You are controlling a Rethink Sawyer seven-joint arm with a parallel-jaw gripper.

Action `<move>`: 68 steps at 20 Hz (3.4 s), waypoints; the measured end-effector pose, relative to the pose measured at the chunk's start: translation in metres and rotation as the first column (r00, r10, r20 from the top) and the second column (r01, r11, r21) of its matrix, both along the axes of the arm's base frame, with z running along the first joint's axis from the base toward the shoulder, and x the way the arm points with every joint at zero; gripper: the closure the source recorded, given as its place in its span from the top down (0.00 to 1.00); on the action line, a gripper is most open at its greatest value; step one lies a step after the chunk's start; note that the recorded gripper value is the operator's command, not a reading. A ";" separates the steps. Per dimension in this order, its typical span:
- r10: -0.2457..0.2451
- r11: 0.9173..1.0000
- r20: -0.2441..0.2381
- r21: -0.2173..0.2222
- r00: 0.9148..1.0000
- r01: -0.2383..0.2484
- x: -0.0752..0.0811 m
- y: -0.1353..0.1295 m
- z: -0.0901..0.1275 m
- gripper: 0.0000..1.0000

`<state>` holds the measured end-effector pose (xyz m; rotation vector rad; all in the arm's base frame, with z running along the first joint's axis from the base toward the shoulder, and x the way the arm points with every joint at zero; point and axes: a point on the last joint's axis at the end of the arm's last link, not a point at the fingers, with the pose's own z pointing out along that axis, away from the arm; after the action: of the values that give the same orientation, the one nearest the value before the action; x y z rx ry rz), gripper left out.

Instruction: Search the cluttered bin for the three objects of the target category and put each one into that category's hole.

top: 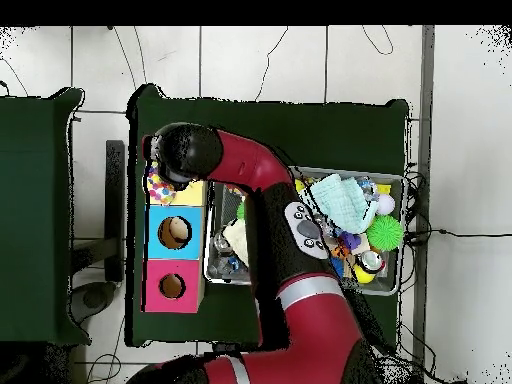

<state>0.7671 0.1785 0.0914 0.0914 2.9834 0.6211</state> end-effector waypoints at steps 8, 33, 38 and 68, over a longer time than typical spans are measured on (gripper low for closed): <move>0.001 1.000 -0.015 0.004 1.000 -0.001 -0.003 0.001 -0.010 1.00; 0.052 0.998 -0.100 0.026 0.994 -0.050 -0.016 0.015 -0.017 0.00; 0.059 0.998 -0.098 0.006 0.993 -0.059 -0.018 0.018 -0.016 0.00; 0.162 0.969 -0.171 -0.159 0.972 -0.189 -0.051 0.027 -0.010 0.00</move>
<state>0.7161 0.2053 0.0811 -0.1460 3.2081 0.3801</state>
